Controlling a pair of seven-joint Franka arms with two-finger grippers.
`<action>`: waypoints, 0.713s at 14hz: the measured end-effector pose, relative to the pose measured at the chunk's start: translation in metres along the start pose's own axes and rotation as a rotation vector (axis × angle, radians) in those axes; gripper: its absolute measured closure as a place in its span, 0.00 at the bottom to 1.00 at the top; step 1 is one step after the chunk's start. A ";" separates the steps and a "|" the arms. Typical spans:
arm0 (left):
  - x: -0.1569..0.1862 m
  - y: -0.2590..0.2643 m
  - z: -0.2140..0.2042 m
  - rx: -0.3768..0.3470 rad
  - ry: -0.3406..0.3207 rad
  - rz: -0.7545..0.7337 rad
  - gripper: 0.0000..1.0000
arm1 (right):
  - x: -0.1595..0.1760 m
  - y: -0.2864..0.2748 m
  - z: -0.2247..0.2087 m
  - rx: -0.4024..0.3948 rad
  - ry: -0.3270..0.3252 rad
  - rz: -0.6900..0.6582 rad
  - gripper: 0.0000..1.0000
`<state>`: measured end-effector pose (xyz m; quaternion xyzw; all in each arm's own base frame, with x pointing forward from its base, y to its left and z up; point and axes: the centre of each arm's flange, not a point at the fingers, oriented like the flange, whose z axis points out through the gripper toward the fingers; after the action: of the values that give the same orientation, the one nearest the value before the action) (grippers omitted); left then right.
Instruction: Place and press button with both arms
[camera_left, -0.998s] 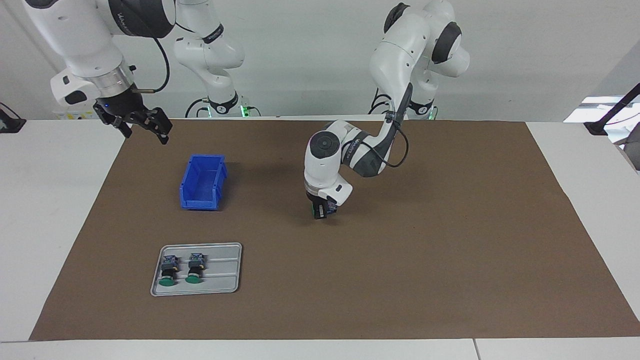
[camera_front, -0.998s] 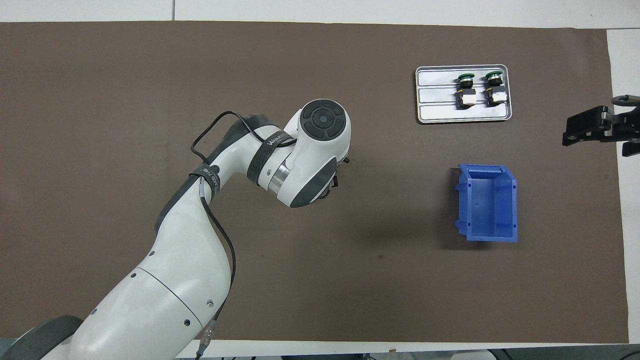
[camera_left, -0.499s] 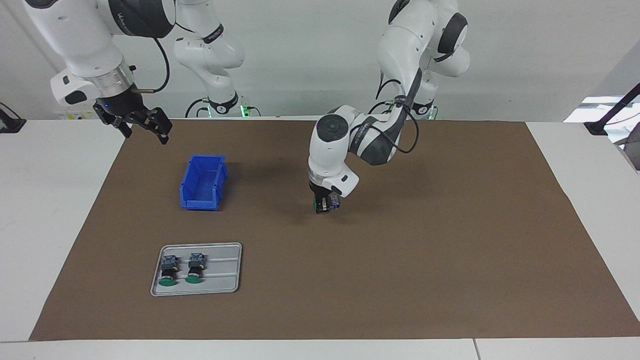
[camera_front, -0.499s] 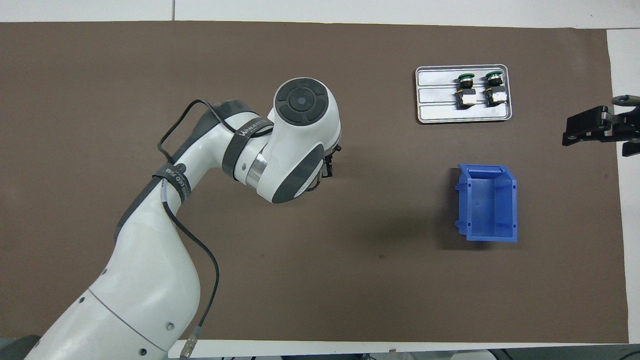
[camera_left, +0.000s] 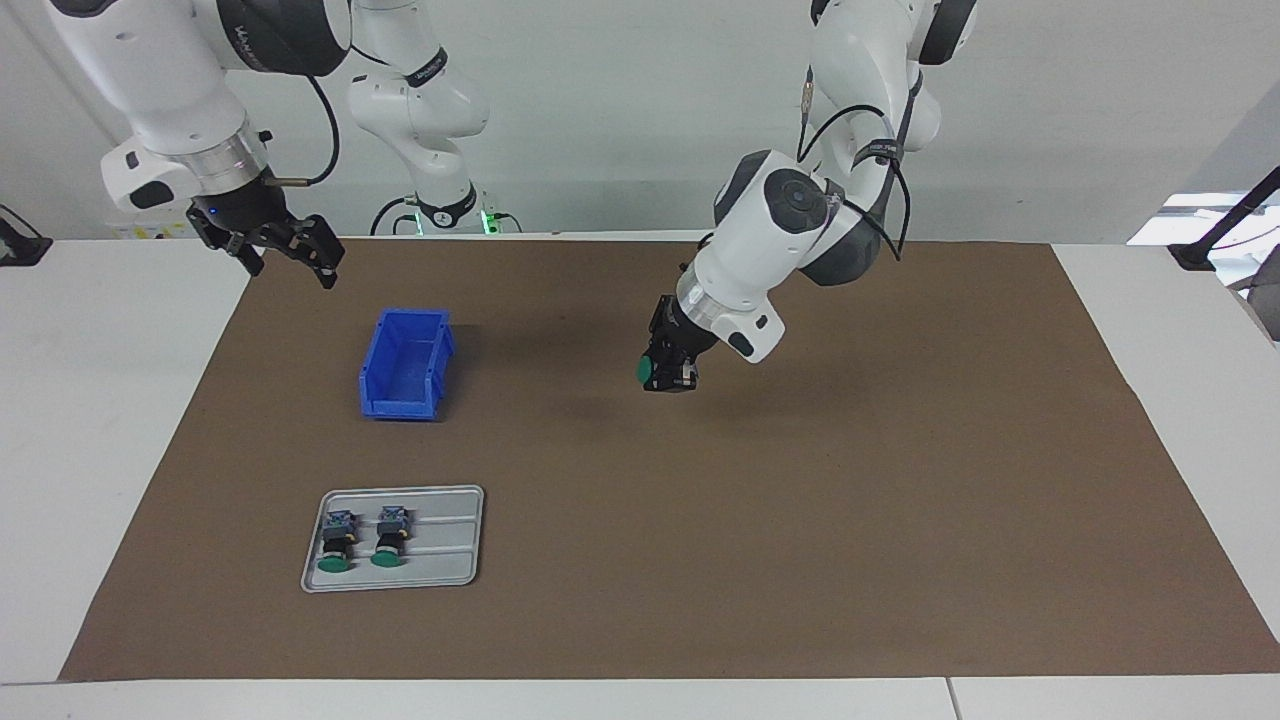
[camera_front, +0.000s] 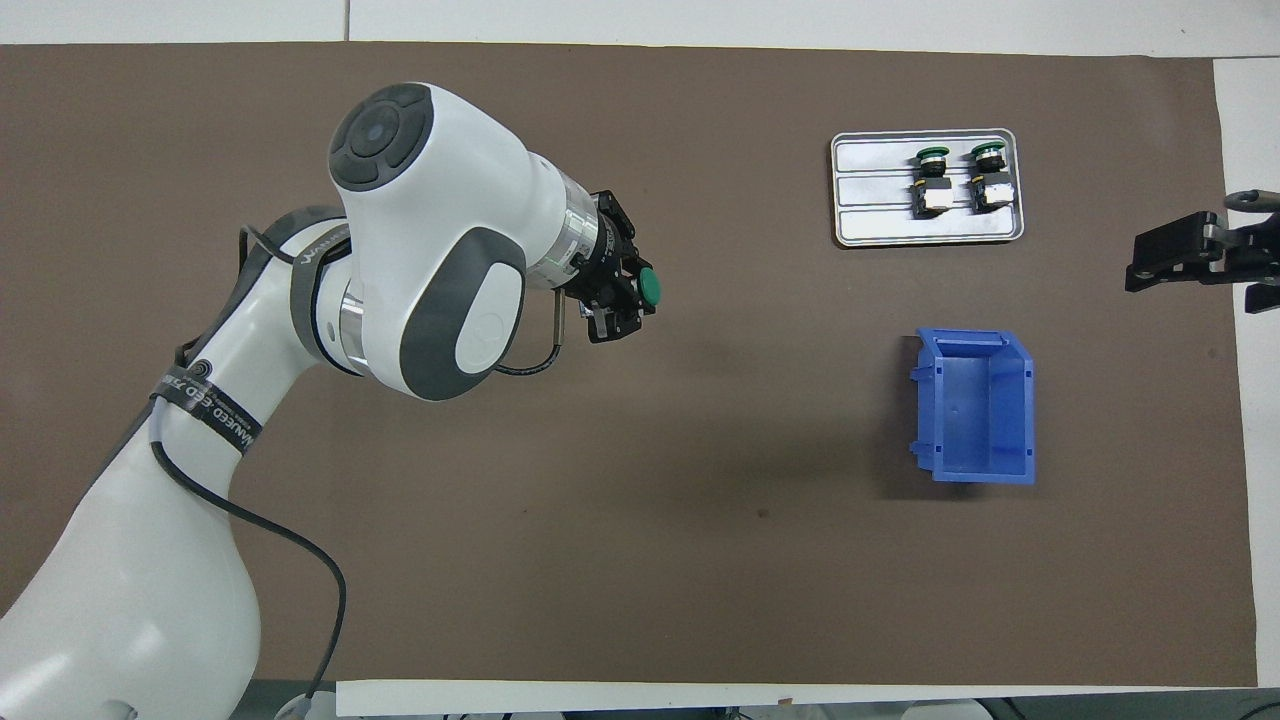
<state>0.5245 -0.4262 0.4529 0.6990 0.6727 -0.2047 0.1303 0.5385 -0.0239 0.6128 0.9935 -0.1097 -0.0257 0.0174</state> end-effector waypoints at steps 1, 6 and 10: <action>0.008 0.000 0.007 0.006 -0.046 0.011 0.60 | 0.000 0.000 0.000 0.000 0.000 0.000 0.01; 0.066 0.002 0.021 -0.006 -0.332 0.061 0.60 | -0.002 -0.012 0.000 -0.001 0.001 -0.117 0.01; 0.105 -0.020 0.035 -0.087 -0.466 0.073 0.60 | -0.002 -0.012 0.000 -0.001 0.001 -0.147 0.01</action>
<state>0.5019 -0.3477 0.3753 0.6504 0.6069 -0.3265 0.3194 0.5389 -0.0118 0.6128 0.9988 -0.0365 -0.0266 0.0161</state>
